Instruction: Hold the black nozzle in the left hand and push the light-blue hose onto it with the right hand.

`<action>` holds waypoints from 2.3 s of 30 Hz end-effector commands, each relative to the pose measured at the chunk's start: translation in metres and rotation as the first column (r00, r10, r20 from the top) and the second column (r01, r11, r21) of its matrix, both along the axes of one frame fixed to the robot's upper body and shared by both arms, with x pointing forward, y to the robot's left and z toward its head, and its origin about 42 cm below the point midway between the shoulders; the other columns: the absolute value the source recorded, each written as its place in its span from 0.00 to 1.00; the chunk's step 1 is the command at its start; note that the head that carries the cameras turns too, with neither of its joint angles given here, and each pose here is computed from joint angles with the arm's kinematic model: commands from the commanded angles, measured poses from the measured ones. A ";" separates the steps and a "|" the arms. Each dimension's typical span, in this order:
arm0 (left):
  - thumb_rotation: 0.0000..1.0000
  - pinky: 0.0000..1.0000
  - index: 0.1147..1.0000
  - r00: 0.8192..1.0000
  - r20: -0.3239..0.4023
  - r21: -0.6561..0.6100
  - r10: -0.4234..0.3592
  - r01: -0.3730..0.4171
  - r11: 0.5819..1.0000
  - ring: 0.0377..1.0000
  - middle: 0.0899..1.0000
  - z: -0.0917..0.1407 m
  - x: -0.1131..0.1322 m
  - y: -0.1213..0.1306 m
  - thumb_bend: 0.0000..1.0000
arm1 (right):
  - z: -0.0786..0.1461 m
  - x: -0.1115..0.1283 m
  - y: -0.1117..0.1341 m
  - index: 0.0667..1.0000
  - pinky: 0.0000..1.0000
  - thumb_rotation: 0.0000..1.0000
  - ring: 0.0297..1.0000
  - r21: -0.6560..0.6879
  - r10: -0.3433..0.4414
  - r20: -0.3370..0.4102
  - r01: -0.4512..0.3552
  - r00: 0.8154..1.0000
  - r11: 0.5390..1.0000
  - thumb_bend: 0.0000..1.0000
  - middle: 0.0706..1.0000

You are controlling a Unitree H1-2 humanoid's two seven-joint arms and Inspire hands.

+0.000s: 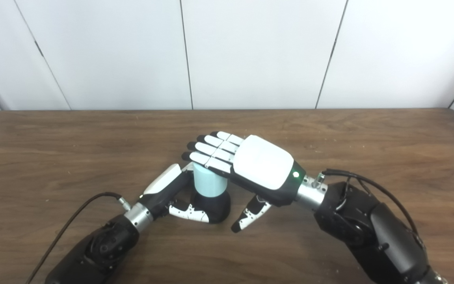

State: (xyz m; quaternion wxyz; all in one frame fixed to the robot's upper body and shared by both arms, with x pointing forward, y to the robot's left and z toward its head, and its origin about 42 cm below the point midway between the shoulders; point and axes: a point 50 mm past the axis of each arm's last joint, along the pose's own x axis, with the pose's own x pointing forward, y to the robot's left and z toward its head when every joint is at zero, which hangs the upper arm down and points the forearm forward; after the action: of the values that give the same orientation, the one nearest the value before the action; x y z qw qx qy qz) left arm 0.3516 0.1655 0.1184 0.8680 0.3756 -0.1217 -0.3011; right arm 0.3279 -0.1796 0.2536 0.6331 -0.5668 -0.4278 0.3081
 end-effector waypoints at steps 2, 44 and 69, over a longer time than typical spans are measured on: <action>0.36 1.00 0.37 0.966 -0.258 0.229 0.029 0.032 0.973 0.97 0.77 -0.061 -0.033 0.021 0.58 | -0.001 -0.001 0.002 0.96 0.94 0.28 0.95 -0.048 0.048 0.003 -0.048 0.999 0.998 0.78 0.95; 0.36 1.00 0.37 0.965 -0.260 0.234 0.029 0.034 0.972 0.97 0.76 -0.058 -0.030 0.023 0.58 | -0.006 -0.003 -0.007 0.88 0.86 0.26 0.89 -0.043 0.063 -0.024 -0.064 0.998 0.997 0.80 0.87; 0.36 1.00 0.38 0.966 -0.257 0.229 0.029 0.032 0.973 0.97 0.77 -0.057 -0.028 0.024 0.58 | -0.021 -0.011 -0.012 0.92 0.91 0.22 0.95 0.002 0.018 0.010 -0.018 1.000 1.000 0.77 0.94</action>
State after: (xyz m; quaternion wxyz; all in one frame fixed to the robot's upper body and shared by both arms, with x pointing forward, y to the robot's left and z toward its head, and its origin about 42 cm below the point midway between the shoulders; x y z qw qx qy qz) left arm 0.3514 0.1632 0.1199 0.8632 0.3751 -0.1196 -0.3159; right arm 0.3185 -0.1852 0.2379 0.6437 -0.5479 -0.4488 0.2899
